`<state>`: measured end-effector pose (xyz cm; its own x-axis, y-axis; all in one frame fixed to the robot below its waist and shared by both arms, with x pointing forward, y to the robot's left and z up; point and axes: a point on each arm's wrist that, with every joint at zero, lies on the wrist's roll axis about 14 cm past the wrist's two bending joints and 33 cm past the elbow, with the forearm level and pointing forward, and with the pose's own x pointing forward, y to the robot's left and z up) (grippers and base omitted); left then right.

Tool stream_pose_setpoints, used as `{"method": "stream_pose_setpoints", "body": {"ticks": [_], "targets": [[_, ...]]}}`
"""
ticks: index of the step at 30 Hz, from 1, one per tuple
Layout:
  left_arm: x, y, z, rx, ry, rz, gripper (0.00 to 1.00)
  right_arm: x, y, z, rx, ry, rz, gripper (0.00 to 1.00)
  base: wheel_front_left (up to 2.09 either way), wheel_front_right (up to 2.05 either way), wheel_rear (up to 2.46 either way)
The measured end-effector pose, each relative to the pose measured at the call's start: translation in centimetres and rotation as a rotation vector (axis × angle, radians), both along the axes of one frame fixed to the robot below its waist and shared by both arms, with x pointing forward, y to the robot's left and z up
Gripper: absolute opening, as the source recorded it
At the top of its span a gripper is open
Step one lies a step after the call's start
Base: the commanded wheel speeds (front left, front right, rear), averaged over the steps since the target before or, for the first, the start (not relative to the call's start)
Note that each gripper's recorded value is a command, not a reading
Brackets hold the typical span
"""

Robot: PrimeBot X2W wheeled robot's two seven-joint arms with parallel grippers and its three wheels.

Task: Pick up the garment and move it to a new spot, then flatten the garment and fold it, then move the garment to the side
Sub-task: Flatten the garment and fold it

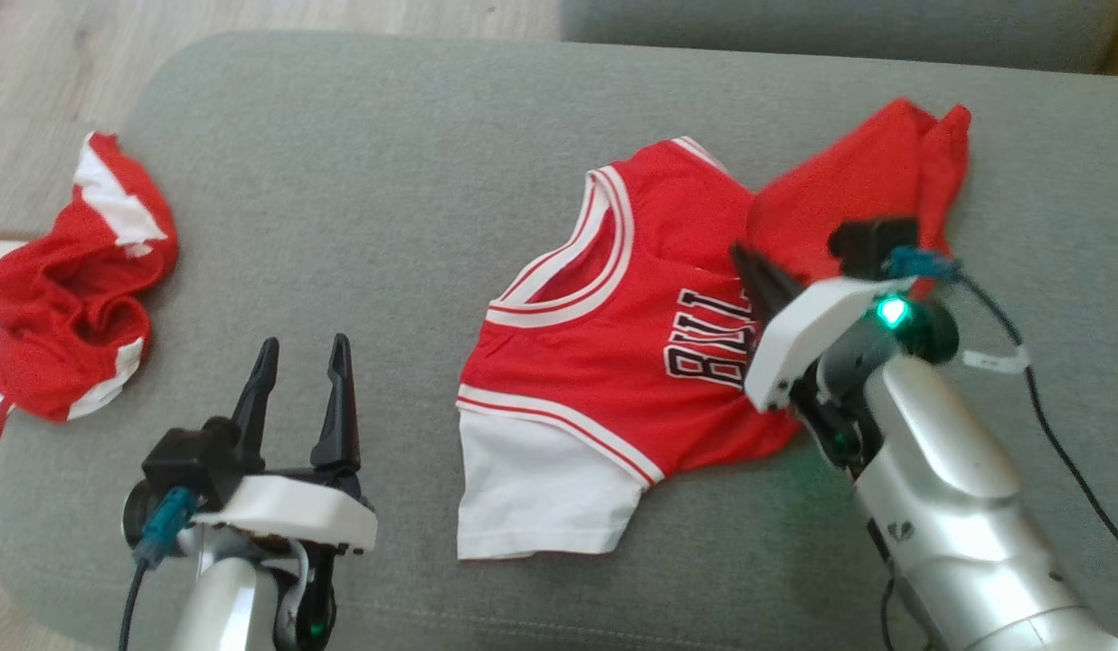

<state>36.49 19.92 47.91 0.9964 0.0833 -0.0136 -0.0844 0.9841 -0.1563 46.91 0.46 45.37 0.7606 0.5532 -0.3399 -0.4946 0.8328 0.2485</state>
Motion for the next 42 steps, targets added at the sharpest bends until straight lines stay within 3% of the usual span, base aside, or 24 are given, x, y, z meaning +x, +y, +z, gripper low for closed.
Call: {"method": "stream_pose_setpoints", "body": {"ticks": [1, 2, 6, 11, 15, 21, 24, 29, 36, 42], "targets": [[-0.1, 0.2, -0.1, 0.001, 0.005, 0.006, 1.0, -0.4, 0.2, -1.2, -0.023, 0.034, 0.014, 0.47, 0.0, 0.0, 0.0], [-0.2, 0.4, -0.2, -0.004, 0.008, 0.013, 1.0, -0.7, 0.3, -2.3, -0.041, 0.063, 0.023, 1.0, 0.0, 0.0, 0.0], [0.0, 0.7, -0.4, -0.004, 0.014, 0.022, 1.0, -0.8, 1.0, -2.9, -0.021, 0.064, 0.031, 1.0, 0.0, 0.0, 0.0], [0.7, 0.1, 0.0, -0.006, 0.0, 0.003, 1.0, 1.3, -0.3, 2.2, 0.101, -0.118, -0.038, 1.0, 0.0, 0.0, 0.0], [1.1, -0.9, 0.2, -0.016, -0.01, -0.022, 1.0, 3.3, -6.4, 4.5, 0.056, -0.206, -0.142, 1.0, 0.0, 0.0, 0.0], [1.3, -1.6, 0.2, -0.03, -0.01, -0.036, 1.0, 4.5, -17.0, 4.7, -0.018, -0.198, -0.352, 1.0, 0.0, 0.0, 0.0], [1.2, -1.5, 0.0, -0.034, -0.002, -0.03, 1.0, 4.4, -18.9, 4.0, -0.049, -0.171, -0.382, 1.0, 0.0, 0.0, 0.0], [1.0, -1.1, -0.4, -0.038, 0.009, -0.019, 1.0, 3.7, -14.4, 2.7, -0.056, -0.111, -0.241, 1.0, 0.0, 0.0, 0.0], [0.7, -0.5, -0.7, -0.04, 0.022, 0.001, 1.0, 0.9, -7.7, -1.5, -0.145, 0.108, 0.014, 1.0, 0.0, 0.0, 0.0], [0.1, 0.3, -0.5, -0.045, 0.018, 0.031, 1.0, 0.3, -4.6, -1.5, -0.196, 0.183, 0.145, 1.0, 0.0, 0.0, 0.0]]}}
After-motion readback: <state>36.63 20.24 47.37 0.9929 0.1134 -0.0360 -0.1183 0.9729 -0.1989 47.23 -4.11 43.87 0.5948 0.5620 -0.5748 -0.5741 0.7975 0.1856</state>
